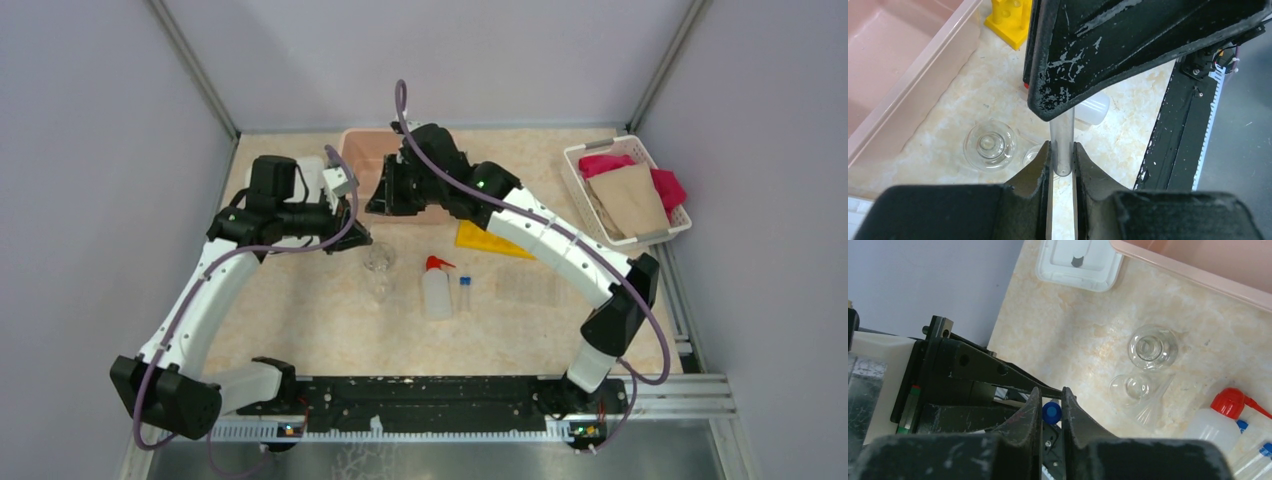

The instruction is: Organize the chemistry lab equipment

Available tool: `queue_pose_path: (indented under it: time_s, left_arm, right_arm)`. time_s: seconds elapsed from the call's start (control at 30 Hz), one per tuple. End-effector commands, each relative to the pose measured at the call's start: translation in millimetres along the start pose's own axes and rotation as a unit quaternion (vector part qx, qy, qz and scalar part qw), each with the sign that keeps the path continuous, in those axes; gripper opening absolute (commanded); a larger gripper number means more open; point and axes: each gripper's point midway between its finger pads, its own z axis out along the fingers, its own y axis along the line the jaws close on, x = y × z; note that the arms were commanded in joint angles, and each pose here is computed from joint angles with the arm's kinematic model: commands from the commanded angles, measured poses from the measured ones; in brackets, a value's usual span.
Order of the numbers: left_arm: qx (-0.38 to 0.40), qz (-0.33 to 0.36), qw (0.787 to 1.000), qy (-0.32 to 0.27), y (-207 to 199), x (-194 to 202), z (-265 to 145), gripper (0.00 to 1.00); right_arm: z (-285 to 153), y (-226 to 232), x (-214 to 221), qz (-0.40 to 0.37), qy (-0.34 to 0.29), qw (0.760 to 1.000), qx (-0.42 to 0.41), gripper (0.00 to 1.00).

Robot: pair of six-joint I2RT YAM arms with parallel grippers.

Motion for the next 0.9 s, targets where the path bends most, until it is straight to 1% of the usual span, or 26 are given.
queue_pose_path:
  time_s: [0.0,0.03,0.07,0.1,0.13,0.23,0.27,0.37,0.43,0.57,0.67,0.77,0.83,0.87]
  left_arm:
    - [-0.013,0.037,0.999,-0.019,0.8,-17.4,-6.7,0.22]
    - [-0.018,0.034,0.999,-0.02,2.3,-18.7,-7.1,0.43]
    - [-0.023,0.029,0.999,-0.02,3.6,-19.5,-7.3,0.71]
    - [-0.029,0.023,0.999,-0.021,5.1,-20.0,-7.6,0.93]
    - [-0.035,0.017,0.999,-0.021,6.5,-20.6,-8.3,0.98]
    - [-0.054,-0.005,0.998,-0.015,12.9,-20.0,-8.4,0.99]
    - [-0.063,-0.014,0.998,-0.01,16.4,-18.4,-8.1,0.99]
    - [-0.073,-0.036,0.997,0.008,23.7,-12.3,-5.3,0.99]
    - [-0.074,-0.046,0.996,0.012,25.4,-10.1,-3.5,0.99]
    - [-0.077,-0.056,0.995,0.006,26.8,-13.3,-2.4,0.99]
    - [-0.081,-0.06,0.995,0.001,28.0,-16.8,-2.9,0.99]
    - [-0.083,-0.065,0.994,0.004,29.7,-18.3,-2.9,0.99]
    - [-0.085,-0.068,0.994,0.007,31.5,-18.5,-2.3,0.99]
    - [-0.086,-0.069,0.994,0.007,32.0,-19.4,-2.5,0.99]
  right_arm:
    - [-17.0,11.1,-17.8,-0.009,-0.011,1.0,-0.018,0.0]
    - [-20.4,7.0,-20.2,-0.011,-0.015,1.0,-0.01,0.0]
    - [-25.2,2.2,-23.3,-0.015,-0.022,1.0,0.0,0.0]
    - [-30.7,-5.9,-25.9,-0.02,-0.029,0.999,0.018,0.0]
    - [-37.8,-16.3,-28.4,-0.026,-0.038,0.998,0.041,0.0]
    - [-68.8,-66.2,-29.8,-0.042,-0.071,0.987,0.141,0.0]
    - [-77.0,-94.9,-20.2,-0.043,-0.074,0.978,0.19,0.0]
    - [-116.7,-163.6,-0.6,-0.034,-0.1,0.948,0.3,0.0]
    - [-144.4,-209.0,14.7,-0.019,-0.113,0.922,0.37,0.0]
    - [-192.5,-277.6,44.3,0.032,-0.134,0.875,0.465,0.0]
    - [-209.9,-303.5,58.9,0.054,-0.146,0.847,0.508,0.0]
    - [-217.3,-320.5,69.1,0.061,-0.151,0.821,0.547,0.0]
    - [-217.7,-329.4,75.4,0.067,-0.146,0.809,0.565,0.0]
    - [-215.8,-332.5,77.3,0.069,-0.146,0.807,0.568,0.0]
